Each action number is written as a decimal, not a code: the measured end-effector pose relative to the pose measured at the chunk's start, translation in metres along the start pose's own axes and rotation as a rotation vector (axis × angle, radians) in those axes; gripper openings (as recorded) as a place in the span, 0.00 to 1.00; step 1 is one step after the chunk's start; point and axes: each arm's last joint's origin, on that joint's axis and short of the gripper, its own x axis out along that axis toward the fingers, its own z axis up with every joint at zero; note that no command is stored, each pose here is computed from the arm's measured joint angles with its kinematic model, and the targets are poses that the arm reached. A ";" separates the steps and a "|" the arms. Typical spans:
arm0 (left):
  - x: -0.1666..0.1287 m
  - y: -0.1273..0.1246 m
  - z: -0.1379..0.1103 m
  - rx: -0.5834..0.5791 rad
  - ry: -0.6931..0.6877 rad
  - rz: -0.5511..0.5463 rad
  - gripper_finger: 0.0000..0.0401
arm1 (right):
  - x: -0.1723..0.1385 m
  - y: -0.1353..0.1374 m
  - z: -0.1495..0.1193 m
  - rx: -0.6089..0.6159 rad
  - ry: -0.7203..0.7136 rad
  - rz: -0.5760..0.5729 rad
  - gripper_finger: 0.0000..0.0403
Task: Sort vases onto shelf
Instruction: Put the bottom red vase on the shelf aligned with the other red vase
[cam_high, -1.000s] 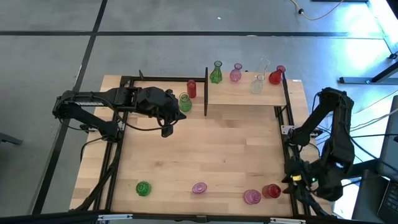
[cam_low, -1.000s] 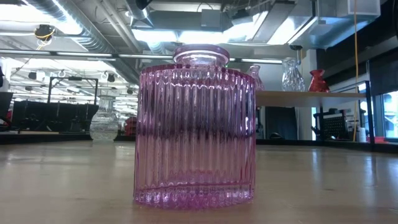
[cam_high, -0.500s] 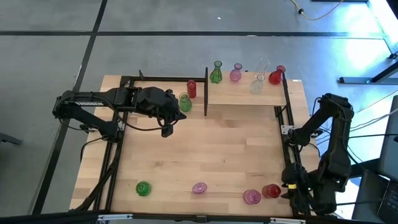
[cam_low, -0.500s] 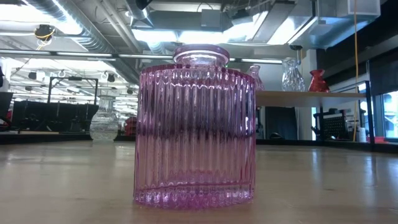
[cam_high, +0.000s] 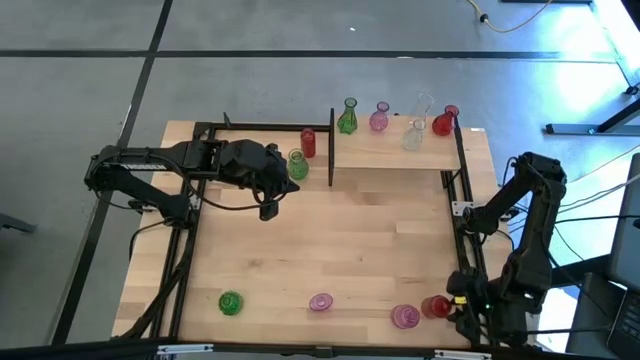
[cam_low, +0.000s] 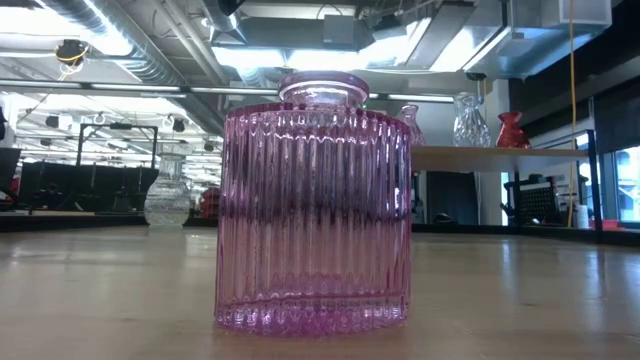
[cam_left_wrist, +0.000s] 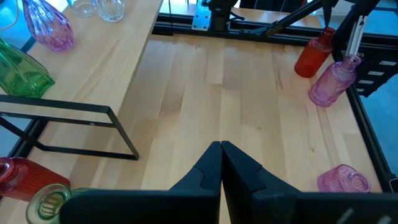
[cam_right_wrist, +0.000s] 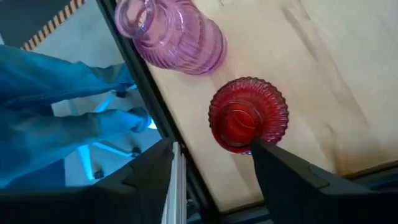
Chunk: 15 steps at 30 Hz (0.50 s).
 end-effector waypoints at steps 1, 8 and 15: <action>0.000 0.000 0.000 0.000 0.000 0.000 0.00 | 0.000 -0.001 0.000 0.002 -0.004 -0.007 0.56; 0.000 0.000 0.000 0.000 0.000 0.000 0.00 | 0.001 -0.008 0.001 0.012 -0.010 -0.077 0.74; 0.000 0.000 0.000 0.000 0.000 0.000 0.00 | 0.002 -0.012 0.006 0.038 -0.014 -0.124 0.78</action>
